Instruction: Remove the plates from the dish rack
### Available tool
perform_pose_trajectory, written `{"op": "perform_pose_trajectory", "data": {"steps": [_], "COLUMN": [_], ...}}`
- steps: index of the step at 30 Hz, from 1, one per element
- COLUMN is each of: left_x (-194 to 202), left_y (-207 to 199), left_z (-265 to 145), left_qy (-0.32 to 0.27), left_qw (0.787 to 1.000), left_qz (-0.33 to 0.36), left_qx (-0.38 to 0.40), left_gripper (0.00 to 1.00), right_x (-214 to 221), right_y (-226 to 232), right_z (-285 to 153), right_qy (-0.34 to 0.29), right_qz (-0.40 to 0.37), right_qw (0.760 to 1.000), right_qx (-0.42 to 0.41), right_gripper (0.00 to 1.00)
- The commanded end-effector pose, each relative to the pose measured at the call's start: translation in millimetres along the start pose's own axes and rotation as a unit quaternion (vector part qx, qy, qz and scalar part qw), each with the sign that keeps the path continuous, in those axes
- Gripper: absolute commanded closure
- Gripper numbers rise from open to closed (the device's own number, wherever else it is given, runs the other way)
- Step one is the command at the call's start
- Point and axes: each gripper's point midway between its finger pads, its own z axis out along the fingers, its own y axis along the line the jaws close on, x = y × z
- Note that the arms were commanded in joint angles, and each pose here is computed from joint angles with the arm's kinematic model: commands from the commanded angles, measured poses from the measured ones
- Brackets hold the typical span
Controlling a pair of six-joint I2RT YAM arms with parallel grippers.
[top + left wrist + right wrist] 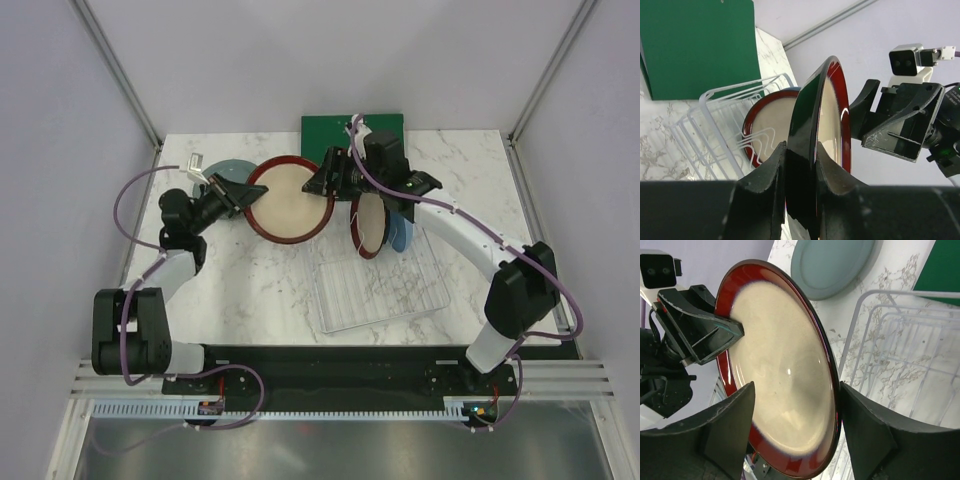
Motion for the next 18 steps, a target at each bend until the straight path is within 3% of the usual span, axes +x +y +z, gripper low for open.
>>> {"op": "perform_pose_trajectory", "data": {"steps": [1,3,7,10,15,18], "left_x": [-30.3,-40.7,-67.5,-91.7,-130.2,-144.4], "left_y": [-7.5,-1.1,5.2,22.3,63.1,95.6], "left_z": [6.9,4.2,-3.5,-13.2,-28.2,-29.8], "left_qy": [-0.029,-0.045,-0.067,-0.090,-0.116,-0.121], "left_qw": [0.998,0.997,0.995,0.992,0.986,0.982], "left_qz": [0.054,0.054,0.060,0.060,0.056,0.045], "left_qx": [-0.009,-0.024,-0.042,-0.067,-0.109,-0.135], "left_gripper": [0.98,0.98,0.98,0.98,0.98,0.98], "right_x": [-47.2,-48.4,-66.3,-76.9,-94.2,-91.1], "right_y": [42.5,37.0,2.6,-13.4,-33.2,-37.1], "right_z": [-20.2,-20.9,-37.4,-57.4,-100.4,-112.0], "right_qy": [-0.063,-0.064,-0.102,-0.113,-0.138,-0.138], "right_qz": [-0.051,-0.057,-0.086,-0.101,-0.139,-0.148], "right_qw": [0.996,0.996,0.987,0.979,0.952,0.947], "right_qx": [-0.041,-0.023,0.087,0.138,0.236,0.251], "right_gripper": [0.25,0.21,0.17,0.18,0.17,0.16]}}
